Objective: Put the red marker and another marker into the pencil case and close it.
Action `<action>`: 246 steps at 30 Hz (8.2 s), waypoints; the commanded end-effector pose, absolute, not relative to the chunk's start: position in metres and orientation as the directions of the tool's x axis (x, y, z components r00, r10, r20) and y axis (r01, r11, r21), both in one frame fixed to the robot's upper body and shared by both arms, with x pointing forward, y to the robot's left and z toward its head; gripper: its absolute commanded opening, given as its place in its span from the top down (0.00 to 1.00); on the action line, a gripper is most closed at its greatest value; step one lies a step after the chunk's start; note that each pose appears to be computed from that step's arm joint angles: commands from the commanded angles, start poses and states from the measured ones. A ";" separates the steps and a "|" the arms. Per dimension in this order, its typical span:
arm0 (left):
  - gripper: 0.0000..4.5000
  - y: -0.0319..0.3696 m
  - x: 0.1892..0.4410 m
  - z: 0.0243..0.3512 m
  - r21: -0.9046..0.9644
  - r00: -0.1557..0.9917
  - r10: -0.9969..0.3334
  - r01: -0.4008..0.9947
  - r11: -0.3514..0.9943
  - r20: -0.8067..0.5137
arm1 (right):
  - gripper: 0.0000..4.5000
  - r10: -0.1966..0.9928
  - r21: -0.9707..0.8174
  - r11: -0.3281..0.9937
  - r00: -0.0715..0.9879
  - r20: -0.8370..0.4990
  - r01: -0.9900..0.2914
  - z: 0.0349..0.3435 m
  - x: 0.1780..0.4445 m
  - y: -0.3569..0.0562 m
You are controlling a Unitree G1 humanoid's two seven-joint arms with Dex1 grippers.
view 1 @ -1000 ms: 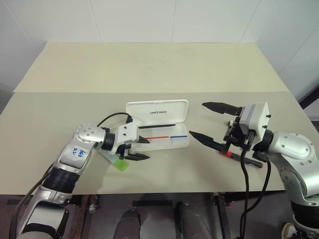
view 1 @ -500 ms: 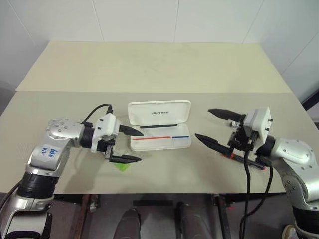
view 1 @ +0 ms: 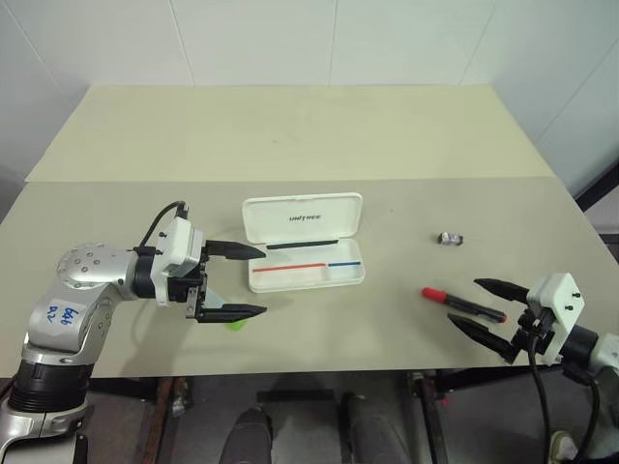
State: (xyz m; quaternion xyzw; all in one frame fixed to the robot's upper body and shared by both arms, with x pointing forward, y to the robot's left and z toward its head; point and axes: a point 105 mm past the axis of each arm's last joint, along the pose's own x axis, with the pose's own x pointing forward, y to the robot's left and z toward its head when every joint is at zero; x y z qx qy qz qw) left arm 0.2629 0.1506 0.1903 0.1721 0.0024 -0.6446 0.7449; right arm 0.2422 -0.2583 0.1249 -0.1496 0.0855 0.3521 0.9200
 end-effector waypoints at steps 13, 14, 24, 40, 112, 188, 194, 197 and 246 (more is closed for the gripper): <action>0.00 0.154 0.264 0.208 0.326 0.179 -0.956 0.940 0.098 -0.231 | 0.00 0.655 -0.171 0.620 0.625 -0.425 -0.766 0.099 0.256 -0.292; 0.00 0.154 0.264 0.209 0.328 0.180 -0.956 0.940 0.098 -0.231 | 0.09 0.655 -0.170 0.618 0.622 -0.430 -0.768 0.097 0.256 -0.293; 0.00 0.156 0.265 0.211 0.341 0.192 -0.953 0.934 0.105 -0.234 | 0.85 0.681 -0.172 0.590 0.601 -0.418 -0.789 0.099 0.266 -0.288; 0.00 0.188 0.268 0.202 0.369 0.293 -0.910 0.913 0.175 -0.294 | 0.85 0.849 -0.360 0.297 0.417 -0.324 -0.884 0.178 0.294 -0.196; 0.00 0.194 0.277 0.193 0.378 0.463 -0.866 0.848 0.372 -0.186 | 0.39 0.929 -0.610 -0.110 0.137 -0.344 -0.785 0.169 0.375 -0.028; 0.00 0.219 0.283 0.140 0.135 -0.166 -0.675 0.919 -0.370 -0.719 | 0.00 0.839 -0.441 0.496 0.544 0.022 -0.748 0.235 0.272 -0.136; 0.00 0.223 0.285 0.136 0.108 -0.175 -0.645 0.921 -0.375 -0.744 | 0.00 0.837 -0.451 0.500 0.546 0.033 -0.739 0.238 0.273 -0.136; 0.00 0.224 0.287 0.134 0.105 -0.173 -0.641 0.923 -0.371 -0.748 | 0.00 0.838 -0.454 0.501 0.545 0.039 -0.737 0.239 0.273 -0.135; 0.78 0.192 0.256 0.172 0.198 -0.061 -0.896 0.966 -0.163 -0.440 | 0.00 0.869 -0.427 0.456 0.495 0.022 -0.781 0.224 0.277 -0.125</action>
